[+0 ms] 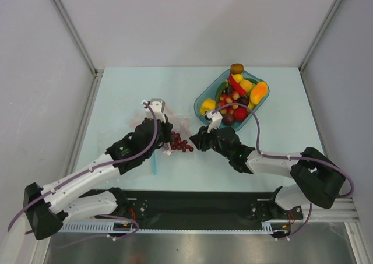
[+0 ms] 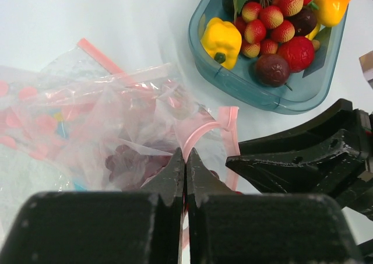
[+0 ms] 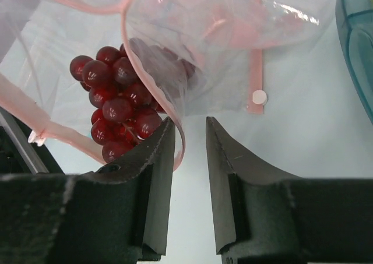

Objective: Place the food in the zip-top bag and seal the zipper
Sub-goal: Adjust the zipper food storage bag at the center of the board.

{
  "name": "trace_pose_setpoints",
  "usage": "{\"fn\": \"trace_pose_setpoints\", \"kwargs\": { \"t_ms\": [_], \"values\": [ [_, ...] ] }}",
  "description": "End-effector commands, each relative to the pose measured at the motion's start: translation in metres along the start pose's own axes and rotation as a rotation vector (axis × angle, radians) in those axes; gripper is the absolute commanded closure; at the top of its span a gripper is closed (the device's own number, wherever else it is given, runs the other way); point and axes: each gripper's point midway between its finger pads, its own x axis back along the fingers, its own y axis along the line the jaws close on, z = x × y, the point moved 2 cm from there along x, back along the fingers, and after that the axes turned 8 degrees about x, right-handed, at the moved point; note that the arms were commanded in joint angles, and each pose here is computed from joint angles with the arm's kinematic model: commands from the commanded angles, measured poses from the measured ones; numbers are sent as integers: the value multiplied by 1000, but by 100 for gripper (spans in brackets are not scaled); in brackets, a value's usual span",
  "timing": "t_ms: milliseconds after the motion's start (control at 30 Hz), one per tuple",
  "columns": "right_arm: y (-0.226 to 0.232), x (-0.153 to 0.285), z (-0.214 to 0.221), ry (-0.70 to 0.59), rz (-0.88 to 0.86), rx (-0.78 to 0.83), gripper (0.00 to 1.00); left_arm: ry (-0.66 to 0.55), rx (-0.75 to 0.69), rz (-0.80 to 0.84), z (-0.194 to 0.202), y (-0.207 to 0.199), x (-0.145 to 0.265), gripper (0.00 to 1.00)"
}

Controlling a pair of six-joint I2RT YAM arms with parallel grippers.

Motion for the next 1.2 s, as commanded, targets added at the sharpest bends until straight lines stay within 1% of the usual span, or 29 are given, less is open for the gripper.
{"fn": "trace_pose_setpoints", "kwargs": {
  "t_ms": [0, 100, 200, 233, 267, 300, 333, 367, 400, 433, 467, 500, 533, 567, 600, 633, 667, 700, 767, 800, 833, 900, 967, 1000, 1067, 1100, 1167],
  "values": [
    [-1, -9, -18, -66, 33, -21, 68, -99, 76, 31, -33, -10, 9, 100],
    [5, -12, -15, -50, 5, -33, 72, -95, 72, 30, -32, -10, 8, 100],
    [10, -11, -18, -43, -14, -56, 90, -94, 69, 27, -32, -10, 7, 100],
    [15, -12, -25, -50, -34, -61, 100, -90, 67, 25, -31, -10, 6, 100],
    [18, -11, -30, -49, -45, -65, 100, -91, 67, 23, -31, -10, 6, 100],
    [19, -8, -32, -19, -34, -82, 100, -93, 64, 21, -30, -11, 3, 100],
    [25, -10, -53, -34, -33, -96, 100, -93, 57, 10, -30, -10, 1, 100],
    [26, -10, -64, -21, -14, -106, 100, -102, 60, -1, -34, -10, 0, 100],
    [20, -5, -51, 90, 47, -119, 100, -103, 59, -17, -35, -9, -2, 100],
    [15, -4, -58, 102, 96, -140, 100, -66, 45, -40, -28, -7, -7, 100],
    [20, -4, -90, 69, 111, -157, 100, -49, 54, -47, -28, -8, -8, 100],
    [13, 3, -81, 148, 158, -148, 100, -53, 64, -33, -39, -16, -6, 100],
    [14, 4, -93, 147, 166, -138, 100, -22, 57, -30, -37, -17, -5, 100],
    [17, 5, -118, 121, 176, -140, 100, -27, 78, -6, -44, -24, -2, 100],
    [13, 10, -117, 170, 208, -130, 100, -27, 82, 15, -47, -28, 1, 100],
    [13, 12, -124, 179, 222, -123, 100, -25, 86, 43, -52, -33, 4, 100],
    [11, 11, -125, 202, 232, -110, 100, -50, 102, 64, -71, -41, 11, 100],
    [14, 17, -142, 204, 238, -106, 100, -21, 87, 47, -72, -39, 15, 100],
    [11, 21, -154, 218, 253, -98, 100, -12, 76, 50, -88, -44, 24, 100],
    [7, 27, -155, 244, 268, -97, 100, -32, 83, 70, -109, -54, 31, 100],
    [9, 31, -169, 223, 258, -104, 100, 1, 62, 52, -108, -51, 36, 100],
    [4, 43, -178, 220, 256, -112, 100, 30, 46, 70, -118, -56, 47, 100],
    [2, 53, -187, 202, 254, -121, 100, 61, 39, 92, -120, -59, 54, 100],
    [2, 62, -194, 171, 245, -128, 100, 58, 44, 98, -124, -59, 59, 100],
    [3, 62, -193, 157, 216, -134, 100, 45, 58, 100, -129, -54, 69, 100],
    [10, 61, -191, 164, 155, -132, 100, 29, 70, 102, -133, -52, 74, 100],
    [12, 54, -187, 166, 129, -139, 100, 9, 90, 96, -141, -48, 76, 100]
  ]
}}
